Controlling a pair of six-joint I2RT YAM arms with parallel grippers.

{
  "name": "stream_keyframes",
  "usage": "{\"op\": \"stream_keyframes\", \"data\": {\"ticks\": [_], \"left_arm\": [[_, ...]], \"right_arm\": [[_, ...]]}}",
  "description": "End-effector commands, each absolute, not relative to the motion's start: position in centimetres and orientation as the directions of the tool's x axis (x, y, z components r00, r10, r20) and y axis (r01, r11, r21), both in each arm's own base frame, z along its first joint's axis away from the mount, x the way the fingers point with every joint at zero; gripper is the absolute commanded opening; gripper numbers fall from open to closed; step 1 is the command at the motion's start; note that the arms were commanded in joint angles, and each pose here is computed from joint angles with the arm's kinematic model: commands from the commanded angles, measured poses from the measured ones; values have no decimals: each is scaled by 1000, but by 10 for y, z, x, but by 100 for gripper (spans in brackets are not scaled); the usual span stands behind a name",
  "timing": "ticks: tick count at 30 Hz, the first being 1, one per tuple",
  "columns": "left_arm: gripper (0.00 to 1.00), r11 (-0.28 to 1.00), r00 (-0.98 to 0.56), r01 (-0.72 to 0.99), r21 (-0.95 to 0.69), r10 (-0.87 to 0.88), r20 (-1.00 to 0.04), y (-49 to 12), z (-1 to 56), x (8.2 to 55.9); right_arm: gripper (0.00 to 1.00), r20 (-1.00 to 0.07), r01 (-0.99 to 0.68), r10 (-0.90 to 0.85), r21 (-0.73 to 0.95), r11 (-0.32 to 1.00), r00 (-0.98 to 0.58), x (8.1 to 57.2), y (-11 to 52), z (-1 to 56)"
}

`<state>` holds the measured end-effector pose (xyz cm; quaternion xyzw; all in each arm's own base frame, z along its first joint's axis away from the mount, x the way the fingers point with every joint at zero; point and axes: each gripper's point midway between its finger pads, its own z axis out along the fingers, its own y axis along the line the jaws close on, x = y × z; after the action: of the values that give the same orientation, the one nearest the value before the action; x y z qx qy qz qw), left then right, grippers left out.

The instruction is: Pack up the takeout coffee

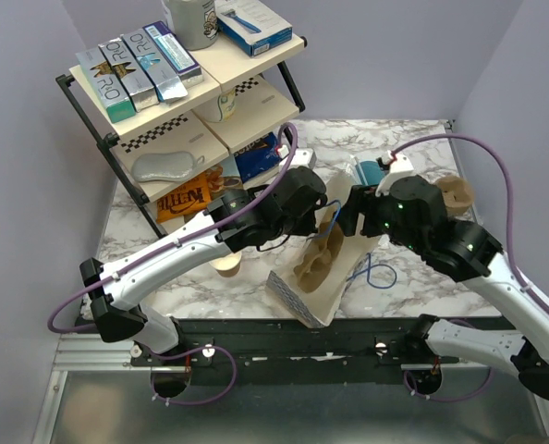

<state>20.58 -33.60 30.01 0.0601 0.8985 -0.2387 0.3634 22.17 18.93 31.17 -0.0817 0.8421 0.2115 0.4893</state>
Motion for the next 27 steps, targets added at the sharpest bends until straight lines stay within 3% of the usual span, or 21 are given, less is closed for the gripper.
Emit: {"op": "stream_keyframes", "data": {"ticks": [1, 7, 12, 27], "left_arm": [[0, 834, -677, 228, -503, -235, -697, -344, 332, 219], [0, 818, -646, 212, -535, -293, -705, -345, 345, 227], [0, 797, -633, 204, -568, -335, -698, -347, 348, 229], [0, 757, -650, 287, -586, -296, -700, -345, 327, 222]], "right_arm": [[78, -893, -350, 96, 269, 897, -440, 233, 202, 339], [75, -903, -313, 98, 245, 918, -418, 245, 203, 358], [69, -863, -156, 95, 196, 968, -496, 241, 179, 315], [65, -732, -81, 124, 238, 968, -670, 249, 216, 231]]}}
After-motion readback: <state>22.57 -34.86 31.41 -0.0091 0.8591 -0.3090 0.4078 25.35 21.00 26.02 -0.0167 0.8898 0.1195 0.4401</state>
